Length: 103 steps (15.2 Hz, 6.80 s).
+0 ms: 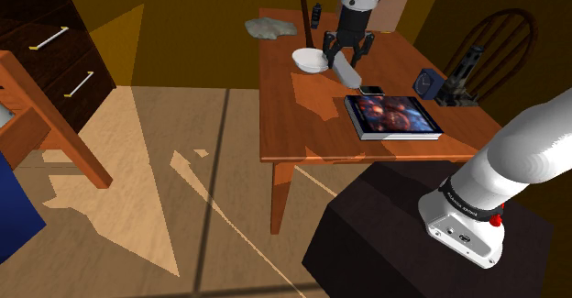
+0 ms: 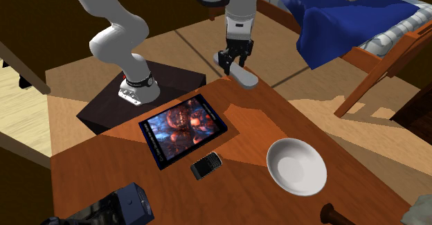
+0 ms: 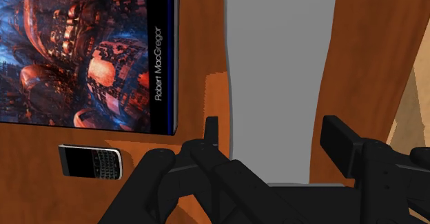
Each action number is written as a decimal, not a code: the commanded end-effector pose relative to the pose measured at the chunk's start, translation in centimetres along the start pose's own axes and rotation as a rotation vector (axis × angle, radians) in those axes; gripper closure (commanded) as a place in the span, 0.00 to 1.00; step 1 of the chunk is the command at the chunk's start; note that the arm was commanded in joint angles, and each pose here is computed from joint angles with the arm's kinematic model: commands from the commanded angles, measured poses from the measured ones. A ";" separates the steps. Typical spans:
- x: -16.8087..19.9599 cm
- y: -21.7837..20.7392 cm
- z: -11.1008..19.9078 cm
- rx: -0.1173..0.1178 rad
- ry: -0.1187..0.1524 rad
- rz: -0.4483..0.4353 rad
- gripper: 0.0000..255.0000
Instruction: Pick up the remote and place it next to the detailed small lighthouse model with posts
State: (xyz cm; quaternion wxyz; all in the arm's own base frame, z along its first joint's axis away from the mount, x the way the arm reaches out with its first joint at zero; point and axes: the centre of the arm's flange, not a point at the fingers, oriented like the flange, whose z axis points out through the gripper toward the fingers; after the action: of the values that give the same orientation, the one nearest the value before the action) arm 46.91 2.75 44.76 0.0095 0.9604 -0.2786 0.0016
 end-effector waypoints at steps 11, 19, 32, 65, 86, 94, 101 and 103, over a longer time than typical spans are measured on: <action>0.1 0.1 -6.3 0.000 0.000 0.000 1.00; -0.4 2.7 -9.4 0.000 0.000 0.000 1.00; -3.5 19.6 -9.2 0.000 0.000 0.000 1.00; -9.5 51.1 -4.6 0.000 0.000 0.000 1.00; -9.6 50.9 6.5 0.000 0.000 0.000 1.00; -9.6 50.8 10.7 0.000 0.000 0.000 1.00; -9.7 50.7 14.4 0.000 0.000 0.000 1.00; -9.7 50.7 15.4 0.000 0.000 0.000 1.00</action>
State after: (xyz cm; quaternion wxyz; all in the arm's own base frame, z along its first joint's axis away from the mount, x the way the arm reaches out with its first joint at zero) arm 11.54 -35.25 30.67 0.0090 0.9604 -0.2785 0.0011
